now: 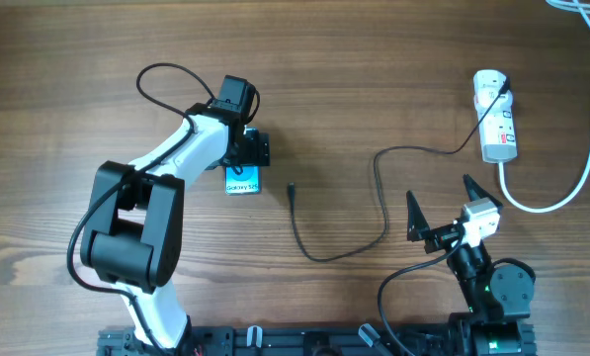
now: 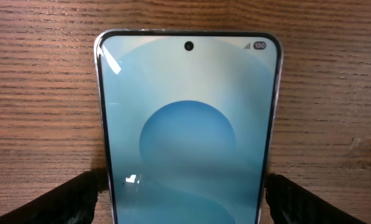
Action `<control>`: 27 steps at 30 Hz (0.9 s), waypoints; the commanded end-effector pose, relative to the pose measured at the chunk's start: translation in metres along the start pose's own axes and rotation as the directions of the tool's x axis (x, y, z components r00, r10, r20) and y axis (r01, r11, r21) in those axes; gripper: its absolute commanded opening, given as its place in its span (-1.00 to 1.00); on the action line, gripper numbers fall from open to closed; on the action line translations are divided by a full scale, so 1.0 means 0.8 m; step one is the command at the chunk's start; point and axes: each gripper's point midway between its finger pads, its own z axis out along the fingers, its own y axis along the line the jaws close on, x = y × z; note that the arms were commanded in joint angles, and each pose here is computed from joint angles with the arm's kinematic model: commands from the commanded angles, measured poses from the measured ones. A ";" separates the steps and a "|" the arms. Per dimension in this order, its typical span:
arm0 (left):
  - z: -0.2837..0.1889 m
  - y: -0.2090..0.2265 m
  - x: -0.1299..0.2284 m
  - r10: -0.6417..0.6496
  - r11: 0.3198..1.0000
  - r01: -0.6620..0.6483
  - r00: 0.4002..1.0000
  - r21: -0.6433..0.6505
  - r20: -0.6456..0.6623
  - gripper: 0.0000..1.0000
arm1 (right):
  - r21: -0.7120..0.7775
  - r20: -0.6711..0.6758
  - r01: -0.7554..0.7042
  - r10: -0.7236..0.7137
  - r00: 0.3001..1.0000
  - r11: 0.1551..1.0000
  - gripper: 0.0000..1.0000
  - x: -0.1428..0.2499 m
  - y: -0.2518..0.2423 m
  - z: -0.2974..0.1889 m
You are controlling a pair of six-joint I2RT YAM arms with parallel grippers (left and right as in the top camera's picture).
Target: Plug charger to phone and switch on socket
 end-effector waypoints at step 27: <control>-0.098 -0.029 -0.034 -0.227 0.778 0.249 0.968 0.577 -0.111 0.35 | 0.009 -0.003 0.018 -0.018 1.000 1.000 0.99 0.001 -0.002 0.000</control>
